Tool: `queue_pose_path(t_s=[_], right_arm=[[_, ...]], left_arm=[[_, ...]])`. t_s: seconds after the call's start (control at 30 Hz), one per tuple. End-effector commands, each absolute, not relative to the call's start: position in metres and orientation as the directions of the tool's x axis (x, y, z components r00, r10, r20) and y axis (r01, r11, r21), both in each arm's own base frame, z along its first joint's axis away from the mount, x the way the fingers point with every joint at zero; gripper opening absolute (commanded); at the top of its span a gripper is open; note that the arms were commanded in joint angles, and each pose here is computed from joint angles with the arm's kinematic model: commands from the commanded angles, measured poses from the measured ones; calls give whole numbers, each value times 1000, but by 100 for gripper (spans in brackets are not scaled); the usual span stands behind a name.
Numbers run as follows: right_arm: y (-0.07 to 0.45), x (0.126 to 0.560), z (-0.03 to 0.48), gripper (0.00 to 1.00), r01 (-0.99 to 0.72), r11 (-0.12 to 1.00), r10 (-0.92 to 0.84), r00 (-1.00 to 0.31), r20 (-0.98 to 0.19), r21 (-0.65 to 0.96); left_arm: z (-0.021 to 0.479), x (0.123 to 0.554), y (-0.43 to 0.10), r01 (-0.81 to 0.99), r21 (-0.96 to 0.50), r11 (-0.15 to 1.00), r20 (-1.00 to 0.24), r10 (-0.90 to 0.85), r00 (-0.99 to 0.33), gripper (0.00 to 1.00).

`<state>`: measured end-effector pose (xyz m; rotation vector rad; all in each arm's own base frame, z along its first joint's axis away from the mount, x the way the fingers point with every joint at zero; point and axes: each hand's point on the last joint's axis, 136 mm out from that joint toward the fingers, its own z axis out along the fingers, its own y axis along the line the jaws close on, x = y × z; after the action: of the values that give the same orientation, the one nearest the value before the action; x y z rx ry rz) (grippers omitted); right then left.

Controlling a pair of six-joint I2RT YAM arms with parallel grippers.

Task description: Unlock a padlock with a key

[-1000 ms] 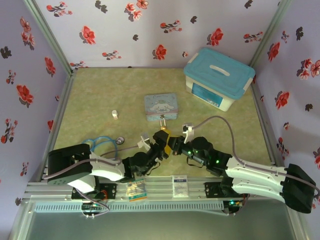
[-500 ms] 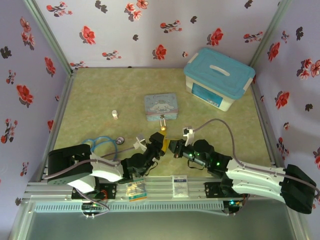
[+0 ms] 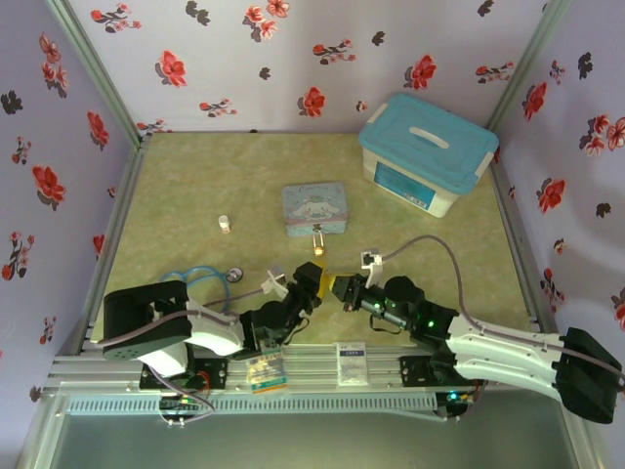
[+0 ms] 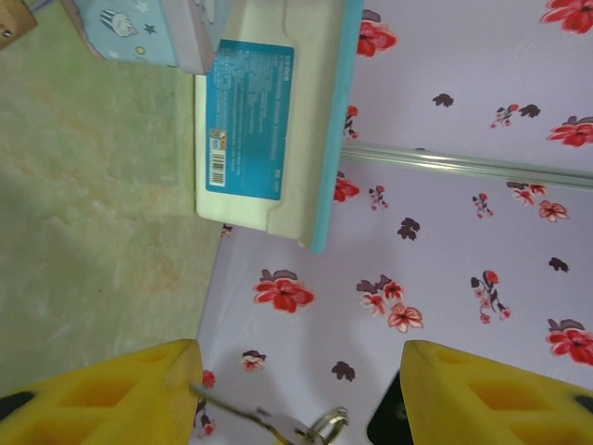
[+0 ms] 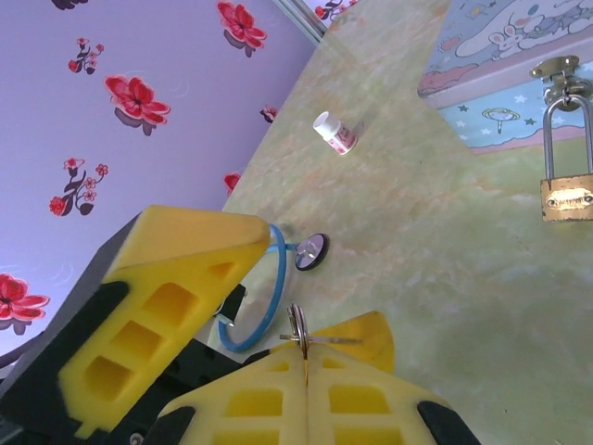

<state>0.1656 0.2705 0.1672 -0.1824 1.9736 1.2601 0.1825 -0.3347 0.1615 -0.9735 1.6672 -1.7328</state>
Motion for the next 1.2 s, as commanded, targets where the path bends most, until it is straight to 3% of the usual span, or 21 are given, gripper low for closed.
queue_pose_path(t_s=[0.0,0.37,0.53,0.73,0.87,1.03,1.17], right_arm=[[267,162,169,0,-505,480,279,-688,-670,718],[255,157,165,0,-511,480,291,-674,-679,713],[260,158,179,0,-551,460,292,-646,-705,696],[279,159,181,0,-593,440,243,-645,-725,675],[283,159,176,0,-589,425,248,-655,-714,688],[279,156,171,0,-579,420,254,-665,-703,699],[274,155,166,0,-574,435,242,-668,-704,694]], left_arm=[[161,186,-332,-97,-990,-104,141,-808,-572,59],[162,187,-337,-95,-990,-106,141,-803,-579,52],[151,183,-351,-155,-979,-132,200,-769,-607,79],[167,184,-354,-127,-980,-156,201,-765,-611,83],[175,184,-351,-118,-978,-171,207,-762,-614,78],[172,184,-340,-108,-982,-153,187,-780,-598,57],[169,185,-336,-108,-983,-145,181,-787,-590,47]])
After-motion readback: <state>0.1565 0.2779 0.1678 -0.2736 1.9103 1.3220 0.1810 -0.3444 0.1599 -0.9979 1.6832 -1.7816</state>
